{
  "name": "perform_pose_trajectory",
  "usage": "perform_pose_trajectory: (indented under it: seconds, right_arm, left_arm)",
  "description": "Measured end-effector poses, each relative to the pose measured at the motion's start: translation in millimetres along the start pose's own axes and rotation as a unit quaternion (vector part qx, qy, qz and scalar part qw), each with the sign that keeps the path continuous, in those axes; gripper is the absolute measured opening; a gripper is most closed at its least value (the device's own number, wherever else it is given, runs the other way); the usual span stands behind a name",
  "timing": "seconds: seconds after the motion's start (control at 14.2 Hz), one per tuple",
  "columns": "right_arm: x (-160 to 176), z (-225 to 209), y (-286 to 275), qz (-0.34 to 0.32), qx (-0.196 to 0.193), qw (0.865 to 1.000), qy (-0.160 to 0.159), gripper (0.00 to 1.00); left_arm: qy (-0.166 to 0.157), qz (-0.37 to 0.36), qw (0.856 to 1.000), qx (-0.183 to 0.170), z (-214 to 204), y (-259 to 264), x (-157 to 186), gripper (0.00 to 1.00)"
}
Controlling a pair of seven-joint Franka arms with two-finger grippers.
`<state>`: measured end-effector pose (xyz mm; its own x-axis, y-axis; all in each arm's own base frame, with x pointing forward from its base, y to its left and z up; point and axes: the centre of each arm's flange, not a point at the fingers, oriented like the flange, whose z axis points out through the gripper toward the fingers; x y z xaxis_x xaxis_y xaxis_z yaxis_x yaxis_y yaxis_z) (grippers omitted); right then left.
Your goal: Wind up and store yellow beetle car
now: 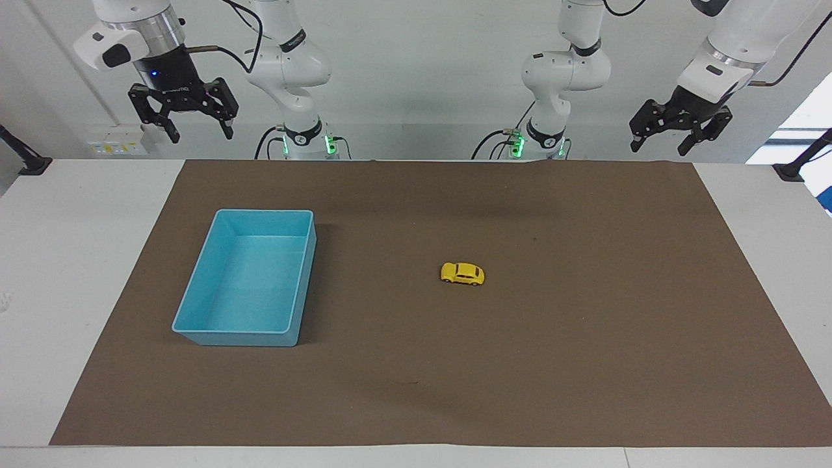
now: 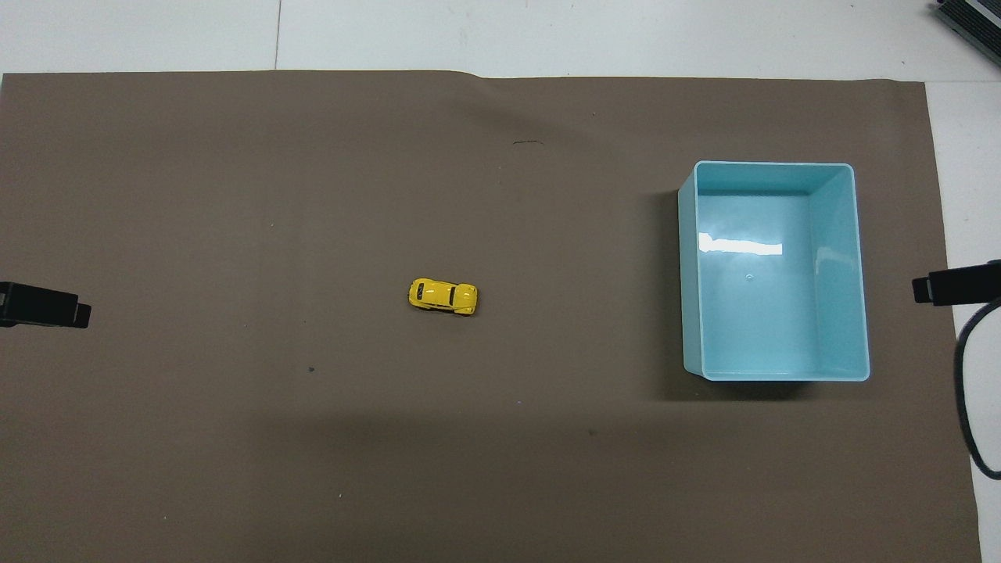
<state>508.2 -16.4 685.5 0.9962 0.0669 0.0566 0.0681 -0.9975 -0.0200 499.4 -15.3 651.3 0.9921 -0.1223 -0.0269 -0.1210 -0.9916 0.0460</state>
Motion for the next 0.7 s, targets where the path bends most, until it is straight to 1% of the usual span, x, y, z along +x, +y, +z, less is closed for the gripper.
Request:
perform_pose_trajectory:
  seconds: [0.42, 0.7]
  right_arm:
    - [0.0, 0.0, 0.0, 0.0, 0.0, 1.0, 0.0, 1.0]
    - [0.0, 0.0, 0.0, 0.0, 0.0, 1.0, 0.0, 1.0]
  left_arm:
    - [0.0, 0.0, 1.0, 0.0, 0.1, 1.4, 0.1, 1.0]
    - [0.0, -0.017, 1.0, 0.0, 0.3, 3.3, 0.3, 1.0]
